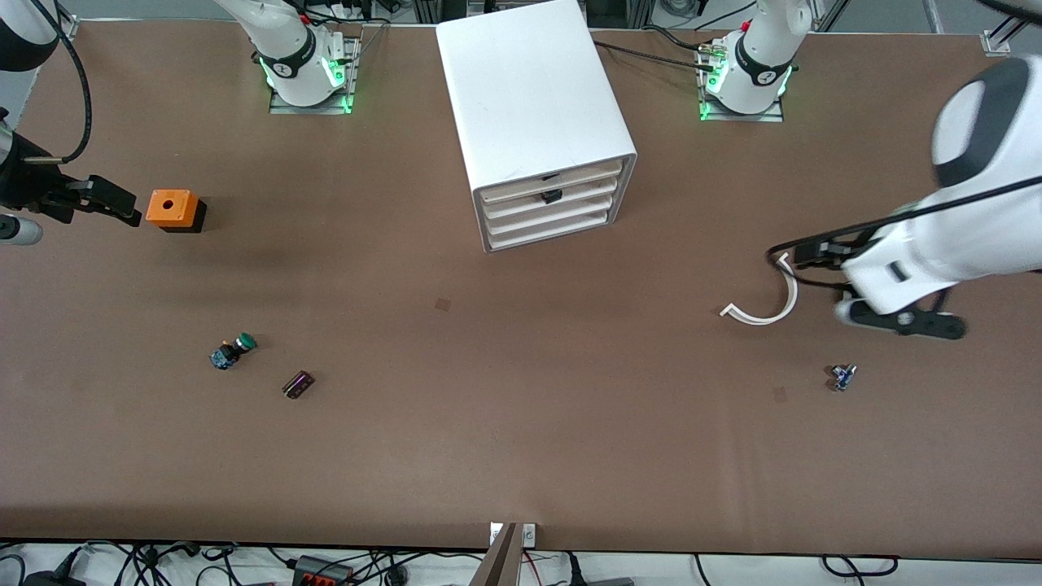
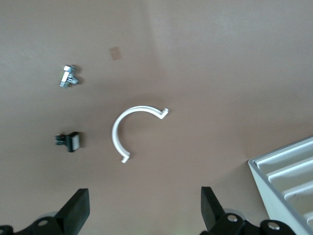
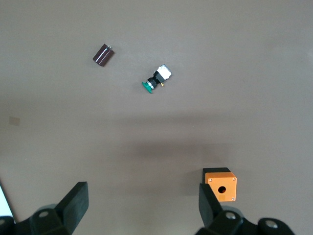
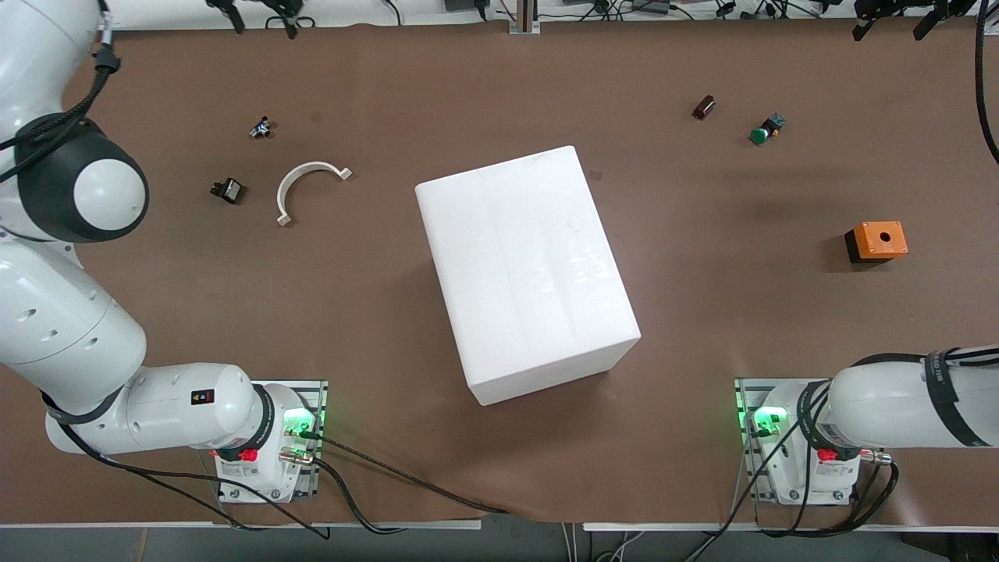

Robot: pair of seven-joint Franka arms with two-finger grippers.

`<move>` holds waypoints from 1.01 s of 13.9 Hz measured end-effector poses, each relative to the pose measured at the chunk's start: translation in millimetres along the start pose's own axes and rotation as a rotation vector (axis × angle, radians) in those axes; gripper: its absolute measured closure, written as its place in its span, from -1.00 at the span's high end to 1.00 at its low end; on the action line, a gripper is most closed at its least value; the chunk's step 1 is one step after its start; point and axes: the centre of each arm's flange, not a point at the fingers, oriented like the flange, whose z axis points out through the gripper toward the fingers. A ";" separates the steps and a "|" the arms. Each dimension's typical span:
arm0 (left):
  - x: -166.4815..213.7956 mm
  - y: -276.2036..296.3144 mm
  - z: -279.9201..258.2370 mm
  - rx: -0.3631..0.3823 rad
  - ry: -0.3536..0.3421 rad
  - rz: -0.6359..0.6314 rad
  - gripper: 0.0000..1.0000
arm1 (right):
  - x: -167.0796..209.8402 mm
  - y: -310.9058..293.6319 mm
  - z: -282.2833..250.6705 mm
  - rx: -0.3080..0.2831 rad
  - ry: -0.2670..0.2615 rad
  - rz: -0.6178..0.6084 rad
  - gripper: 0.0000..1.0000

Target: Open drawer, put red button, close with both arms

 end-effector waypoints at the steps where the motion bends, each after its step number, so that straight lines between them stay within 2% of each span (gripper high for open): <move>1: -12.1 -9.7 -14.8 -0.025 0.016 -0.014 1.00 | 0.0 -0.1 0.0 0.000 0.000 0.000 1.00; 4: -57.7 -21.3 -51.9 -0.018 0.098 -0.063 1.00 | -0.1 -0.1 0.1 0.000 -0.001 0.000 1.00; 7: -95.9 -17.2 -47.9 0.018 0.223 -0.083 1.00 | -0.5 0.1 0.0 0.000 -0.002 0.000 1.00; 10: -120.2 -32.8 -25.8 0.023 0.231 -0.107 1.00 | -1.8 0.1 0.6 0.000 -0.008 0.000 1.00; 14: -121.5 -35.6 -20.8 0.022 0.218 -0.108 1.00 | -2.7 0.1 2.9 0.000 -0.013 0.000 1.00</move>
